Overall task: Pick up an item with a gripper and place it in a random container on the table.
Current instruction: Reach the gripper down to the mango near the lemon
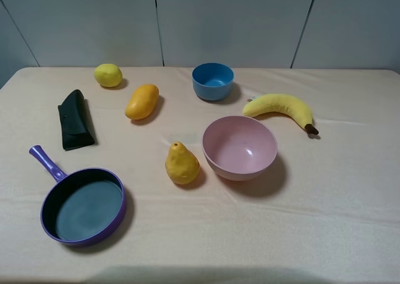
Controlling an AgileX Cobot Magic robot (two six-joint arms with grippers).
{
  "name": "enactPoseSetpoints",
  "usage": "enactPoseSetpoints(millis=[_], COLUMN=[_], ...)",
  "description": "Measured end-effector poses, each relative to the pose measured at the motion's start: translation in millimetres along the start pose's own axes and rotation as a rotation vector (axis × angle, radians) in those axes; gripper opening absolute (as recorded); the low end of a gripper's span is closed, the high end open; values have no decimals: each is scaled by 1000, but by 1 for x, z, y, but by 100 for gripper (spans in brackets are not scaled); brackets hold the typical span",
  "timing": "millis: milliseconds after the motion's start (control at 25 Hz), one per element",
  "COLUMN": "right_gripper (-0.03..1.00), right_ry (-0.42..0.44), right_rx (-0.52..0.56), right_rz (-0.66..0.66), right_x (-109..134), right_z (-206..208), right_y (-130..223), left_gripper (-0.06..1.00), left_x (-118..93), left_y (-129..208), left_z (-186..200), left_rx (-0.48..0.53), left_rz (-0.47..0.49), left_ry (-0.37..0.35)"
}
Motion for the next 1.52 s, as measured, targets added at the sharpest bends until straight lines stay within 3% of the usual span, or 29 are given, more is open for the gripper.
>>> enactPoseSetpoints(millis=[1280,1520], right_gripper=[69,69], right_ry=[0,0], right_rx=[0,0], right_rz=[0,0], right_x=[0,0], right_z=[0,0], right_y=[0,0], left_gripper=[99,99], left_x=[1,9], left_y=[0,-19], left_z=[0,-2], left_rx=[2,74], left_rz=[-5,-7], left_ry=[-11,-3])
Point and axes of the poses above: a point on each arm's last joint axis where the gripper is mounted, z pointing back along that axis away from the gripper, x along the wrist's bending axis when the last joint is at zero, y = z × x, the point moved 1 cm from there along -z, pointing out along that axis toward the gripper, and after that the axes turned 13 degrees about -z, right-handed, at the moved point
